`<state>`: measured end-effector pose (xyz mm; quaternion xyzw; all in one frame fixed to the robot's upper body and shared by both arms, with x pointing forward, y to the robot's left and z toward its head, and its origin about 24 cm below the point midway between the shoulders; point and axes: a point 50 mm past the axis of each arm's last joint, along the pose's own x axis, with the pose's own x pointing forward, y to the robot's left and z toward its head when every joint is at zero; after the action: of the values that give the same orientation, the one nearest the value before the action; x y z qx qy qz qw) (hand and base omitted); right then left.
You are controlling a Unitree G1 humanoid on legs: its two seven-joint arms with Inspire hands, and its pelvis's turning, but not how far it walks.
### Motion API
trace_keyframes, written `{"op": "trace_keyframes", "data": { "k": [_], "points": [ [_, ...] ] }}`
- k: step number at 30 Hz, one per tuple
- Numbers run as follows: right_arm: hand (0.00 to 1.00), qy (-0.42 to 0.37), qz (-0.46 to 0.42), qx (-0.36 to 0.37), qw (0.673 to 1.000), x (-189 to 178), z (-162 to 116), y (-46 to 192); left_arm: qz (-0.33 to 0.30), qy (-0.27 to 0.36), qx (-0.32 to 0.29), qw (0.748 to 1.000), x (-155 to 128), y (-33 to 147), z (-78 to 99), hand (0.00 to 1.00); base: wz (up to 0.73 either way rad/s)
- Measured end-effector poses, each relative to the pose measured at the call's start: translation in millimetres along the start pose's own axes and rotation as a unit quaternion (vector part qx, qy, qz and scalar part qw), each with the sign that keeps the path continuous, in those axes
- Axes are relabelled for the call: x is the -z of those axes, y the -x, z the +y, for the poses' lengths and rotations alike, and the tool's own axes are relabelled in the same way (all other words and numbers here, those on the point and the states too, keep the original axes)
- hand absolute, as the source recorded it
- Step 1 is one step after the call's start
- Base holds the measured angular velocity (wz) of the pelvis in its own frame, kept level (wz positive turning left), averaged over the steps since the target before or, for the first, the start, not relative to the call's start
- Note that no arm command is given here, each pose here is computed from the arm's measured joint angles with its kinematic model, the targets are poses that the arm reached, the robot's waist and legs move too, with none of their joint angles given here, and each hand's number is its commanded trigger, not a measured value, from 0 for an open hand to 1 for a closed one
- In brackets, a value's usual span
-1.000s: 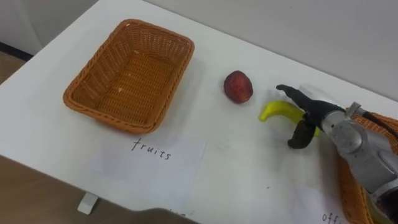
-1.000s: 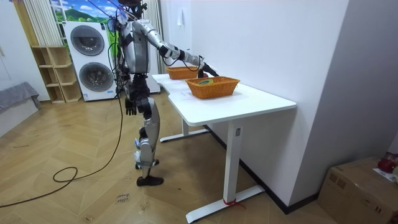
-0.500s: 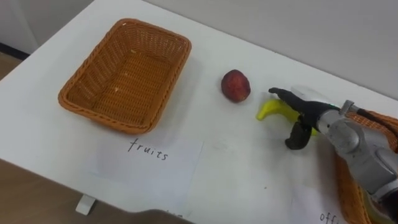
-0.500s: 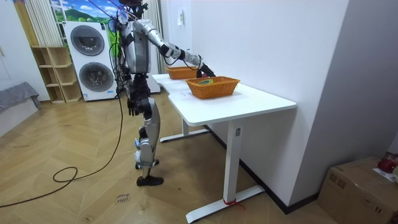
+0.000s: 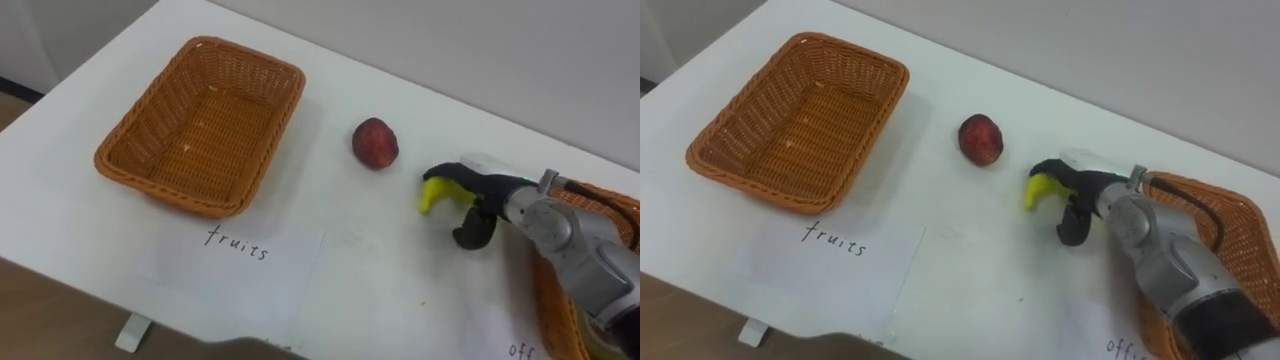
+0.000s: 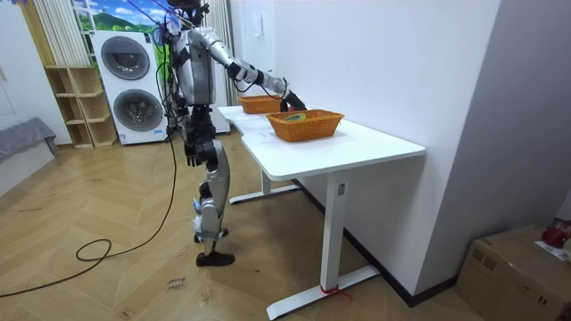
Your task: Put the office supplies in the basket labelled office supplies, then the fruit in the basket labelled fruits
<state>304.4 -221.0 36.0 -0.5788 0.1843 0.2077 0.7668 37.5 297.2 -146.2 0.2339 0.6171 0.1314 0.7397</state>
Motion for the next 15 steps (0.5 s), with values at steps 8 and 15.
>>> {"op": "trace_keyframes", "data": {
  "k": [8, 15],
  "points": [
    [1.00, -0.001, 0.004, 0.000, 1.000, 0.9, -1.6, 0.3, -0.003, -0.010, 0.004, 1.000, -0.7, -0.2, 0.3, 0.00, 0.05],
    [1.00, -0.003, 0.005, -0.008, 1.000, 1.9, -2.0, 0.7, -0.007, -0.010, 0.003, 1.000, -2.9, -0.6, 1.2, 0.00, 0.00]
  ]
}}
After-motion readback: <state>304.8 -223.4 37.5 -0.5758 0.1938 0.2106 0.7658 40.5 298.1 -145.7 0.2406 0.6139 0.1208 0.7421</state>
